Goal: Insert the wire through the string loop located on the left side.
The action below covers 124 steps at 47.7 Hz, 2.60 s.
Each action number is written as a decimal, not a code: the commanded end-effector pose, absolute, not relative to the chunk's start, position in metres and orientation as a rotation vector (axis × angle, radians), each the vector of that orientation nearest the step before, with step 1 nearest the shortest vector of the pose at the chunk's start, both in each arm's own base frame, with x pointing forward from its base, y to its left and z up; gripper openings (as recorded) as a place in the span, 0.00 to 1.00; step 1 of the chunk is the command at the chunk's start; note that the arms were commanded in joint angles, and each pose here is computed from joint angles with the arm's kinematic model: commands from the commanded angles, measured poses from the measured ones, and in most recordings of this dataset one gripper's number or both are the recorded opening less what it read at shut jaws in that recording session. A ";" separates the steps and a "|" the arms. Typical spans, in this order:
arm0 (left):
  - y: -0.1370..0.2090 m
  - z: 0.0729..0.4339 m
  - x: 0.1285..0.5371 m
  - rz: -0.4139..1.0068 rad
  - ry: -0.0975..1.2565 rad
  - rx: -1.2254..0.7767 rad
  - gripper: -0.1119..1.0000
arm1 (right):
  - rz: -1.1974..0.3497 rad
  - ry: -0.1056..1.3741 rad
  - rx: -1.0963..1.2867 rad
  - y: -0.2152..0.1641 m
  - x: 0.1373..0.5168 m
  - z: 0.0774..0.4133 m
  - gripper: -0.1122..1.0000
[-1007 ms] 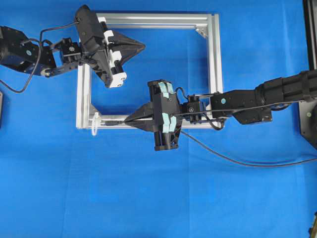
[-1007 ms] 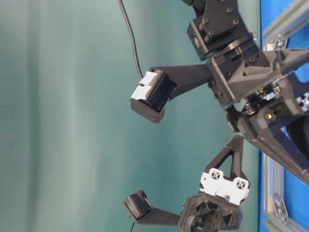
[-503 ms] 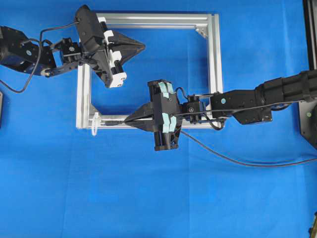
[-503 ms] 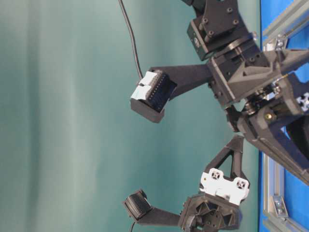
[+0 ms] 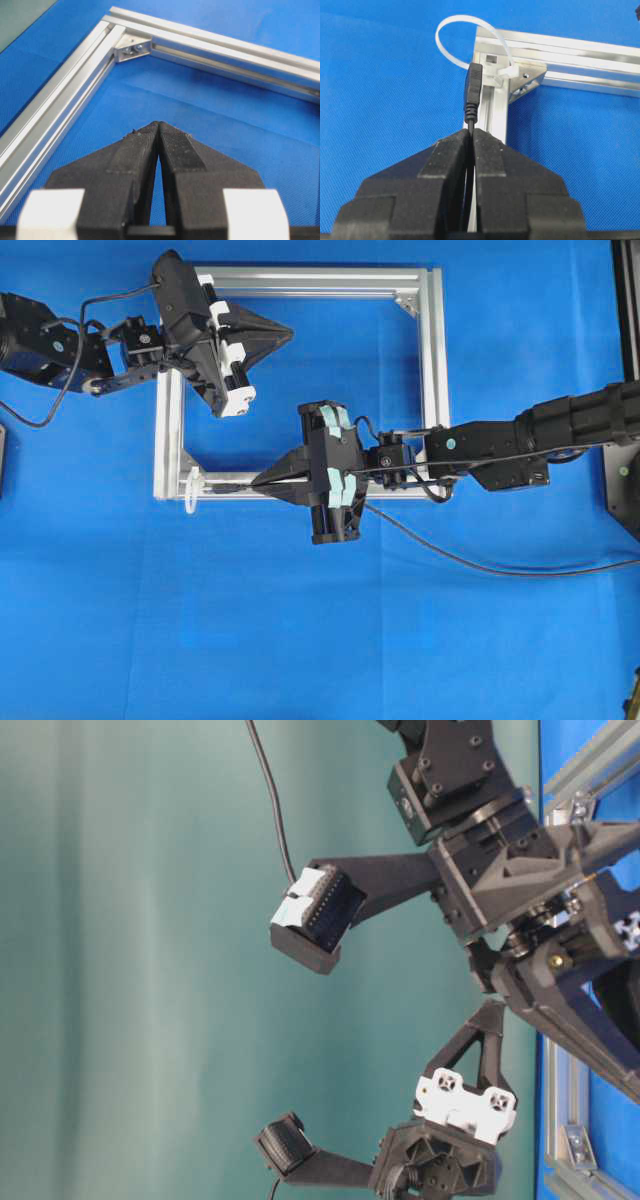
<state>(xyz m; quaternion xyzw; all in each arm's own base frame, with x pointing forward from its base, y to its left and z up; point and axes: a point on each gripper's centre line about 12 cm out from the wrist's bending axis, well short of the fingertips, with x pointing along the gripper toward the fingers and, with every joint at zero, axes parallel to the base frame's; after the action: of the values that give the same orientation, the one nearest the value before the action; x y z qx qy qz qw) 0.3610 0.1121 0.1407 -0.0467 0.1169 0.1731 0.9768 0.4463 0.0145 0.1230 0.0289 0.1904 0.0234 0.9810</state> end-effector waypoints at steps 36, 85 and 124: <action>0.113 0.157 0.365 0.345 0.182 -0.085 0.10 | 0.048 0.314 0.063 0.016 0.472 0.140 0.01; 0.113 0.158 0.366 0.345 0.178 -0.084 0.10 | 0.049 0.319 0.060 0.019 0.515 0.132 0.01; 0.111 0.145 0.294 0.402 0.255 -0.096 0.10 | 0.049 0.320 0.060 0.019 0.514 0.131 0.01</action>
<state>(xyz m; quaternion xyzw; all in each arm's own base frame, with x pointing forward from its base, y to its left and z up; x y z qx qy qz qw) 0.3048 0.1091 0.1363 -0.0501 0.1412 0.1921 0.9699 0.5093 0.0192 0.1130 0.0281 0.1821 0.0249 0.9826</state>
